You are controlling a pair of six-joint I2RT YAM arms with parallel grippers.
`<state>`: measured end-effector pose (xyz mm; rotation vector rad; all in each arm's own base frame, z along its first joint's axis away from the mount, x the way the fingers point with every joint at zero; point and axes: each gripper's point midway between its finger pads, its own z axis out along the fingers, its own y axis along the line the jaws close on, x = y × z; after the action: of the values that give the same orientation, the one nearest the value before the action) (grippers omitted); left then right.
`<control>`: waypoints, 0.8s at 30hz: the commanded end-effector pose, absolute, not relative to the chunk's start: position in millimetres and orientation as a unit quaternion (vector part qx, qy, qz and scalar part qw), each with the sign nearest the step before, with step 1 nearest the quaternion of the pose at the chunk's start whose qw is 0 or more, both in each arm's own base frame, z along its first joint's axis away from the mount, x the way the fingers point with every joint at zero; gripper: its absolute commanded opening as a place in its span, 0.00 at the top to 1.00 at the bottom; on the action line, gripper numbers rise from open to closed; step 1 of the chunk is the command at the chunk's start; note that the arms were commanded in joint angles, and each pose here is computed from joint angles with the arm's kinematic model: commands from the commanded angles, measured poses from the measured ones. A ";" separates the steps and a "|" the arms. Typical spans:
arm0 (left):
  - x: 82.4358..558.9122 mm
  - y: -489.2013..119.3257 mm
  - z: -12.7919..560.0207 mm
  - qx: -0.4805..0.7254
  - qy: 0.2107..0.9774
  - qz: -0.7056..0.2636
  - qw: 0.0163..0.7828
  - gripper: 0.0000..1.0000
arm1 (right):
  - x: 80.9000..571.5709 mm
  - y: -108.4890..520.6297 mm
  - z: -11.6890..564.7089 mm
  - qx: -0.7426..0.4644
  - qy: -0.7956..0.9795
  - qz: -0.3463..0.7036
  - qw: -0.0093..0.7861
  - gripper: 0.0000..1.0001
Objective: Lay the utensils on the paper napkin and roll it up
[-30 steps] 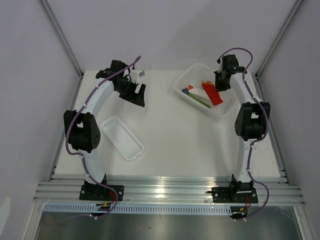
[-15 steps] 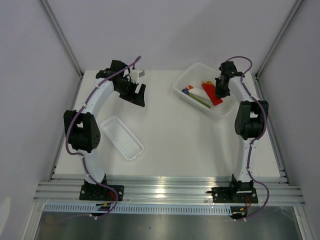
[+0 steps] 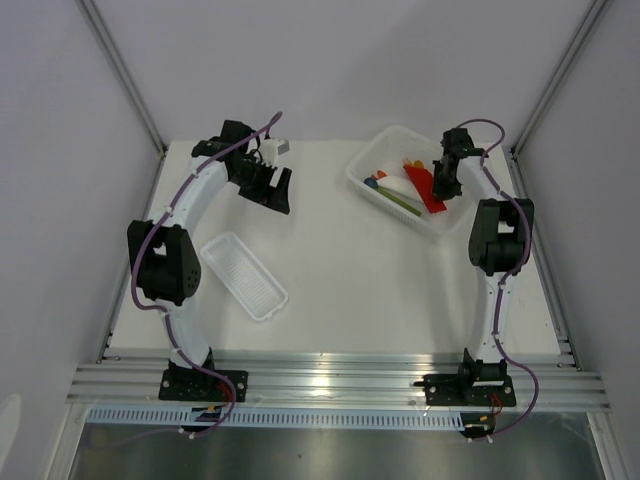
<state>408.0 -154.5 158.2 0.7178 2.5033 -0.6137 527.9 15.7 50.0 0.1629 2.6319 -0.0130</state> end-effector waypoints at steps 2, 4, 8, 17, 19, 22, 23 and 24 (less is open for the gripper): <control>410.5 -154.0 181.8 0.269 0.900 -0.225 0.258 0.11 | 537.2 10.6 55.6 0.066 0.961 -0.015 0.269 1.00; 409.9 -153.9 181.1 0.268 0.901 -0.225 0.257 0.11 | 538.9 12.7 60.1 0.062 0.959 -0.015 0.275 1.00; 409.2 -153.8 180.8 0.267 0.901 -0.226 0.256 0.11 | 541.9 13.0 69.2 0.052 0.957 -0.023 0.285 1.00; 410.8 -153.4 185.3 0.268 0.900 -0.223 0.263 0.11 | 548.2 19.5 105.8 0.035 0.947 -0.022 0.318 1.00; 411.8 -152.8 185.4 0.269 0.900 -0.220 0.264 0.11 | 553.4 25.0 126.1 0.032 0.939 -0.009 0.343 0.99; 413.8 -152.3 188.0 0.267 0.899 -0.217 0.269 0.11 | 559.1 25.2 165.0 0.034 0.921 -0.005 0.389 0.97; 414.3 -152.1 189.6 0.268 0.899 -0.217 0.271 0.11 | 559.4 24.6 174.6 0.035 0.916 -0.006 0.399 0.96; 414.6 -151.8 192.3 0.267 0.898 -0.215 0.274 0.11 | 559.5 21.4 191.0 0.039 0.909 -0.009 0.416 0.94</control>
<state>406.4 -153.8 157.6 0.7166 2.5117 -0.6142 537.2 21.8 85.0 0.1038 2.5483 -0.0356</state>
